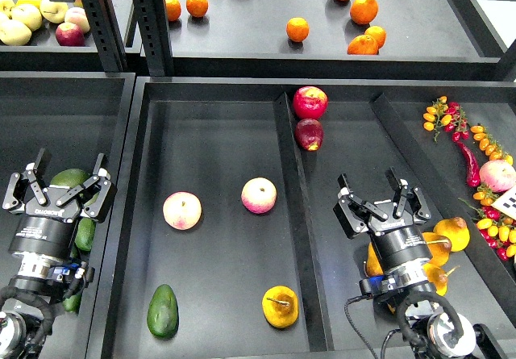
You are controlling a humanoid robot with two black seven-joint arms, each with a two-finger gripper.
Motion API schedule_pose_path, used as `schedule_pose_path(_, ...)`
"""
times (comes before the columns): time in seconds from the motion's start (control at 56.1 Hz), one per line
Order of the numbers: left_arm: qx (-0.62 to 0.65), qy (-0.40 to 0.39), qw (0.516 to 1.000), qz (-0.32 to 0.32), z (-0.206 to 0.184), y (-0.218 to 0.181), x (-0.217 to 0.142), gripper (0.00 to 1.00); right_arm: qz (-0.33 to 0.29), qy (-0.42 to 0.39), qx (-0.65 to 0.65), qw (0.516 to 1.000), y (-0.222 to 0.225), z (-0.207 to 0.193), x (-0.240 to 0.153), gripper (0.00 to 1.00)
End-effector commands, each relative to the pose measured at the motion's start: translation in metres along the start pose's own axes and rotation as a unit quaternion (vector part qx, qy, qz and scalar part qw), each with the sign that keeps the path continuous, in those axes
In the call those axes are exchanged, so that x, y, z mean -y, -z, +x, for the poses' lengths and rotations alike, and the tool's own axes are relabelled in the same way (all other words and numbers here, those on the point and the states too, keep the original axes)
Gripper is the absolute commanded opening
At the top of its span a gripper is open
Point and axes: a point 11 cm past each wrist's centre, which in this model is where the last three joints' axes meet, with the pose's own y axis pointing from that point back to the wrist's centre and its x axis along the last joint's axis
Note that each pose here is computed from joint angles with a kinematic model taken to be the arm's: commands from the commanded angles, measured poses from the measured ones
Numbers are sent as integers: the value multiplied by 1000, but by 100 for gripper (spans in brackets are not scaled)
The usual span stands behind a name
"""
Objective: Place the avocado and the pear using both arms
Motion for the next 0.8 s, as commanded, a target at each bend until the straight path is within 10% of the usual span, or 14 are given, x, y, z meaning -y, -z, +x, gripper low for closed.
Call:
schedule_pose_path(0.0, 0, 0, 1000, 1, 0, 1, 0, 100, -10, -6, -16, 1000, -4, 3, -2, 100)
schedule_pose_path(0.784, -1, -8, 1000, 4, 5, 4, -2, 100, -6, -6, -22, 1000, -1, 3, -2, 100)
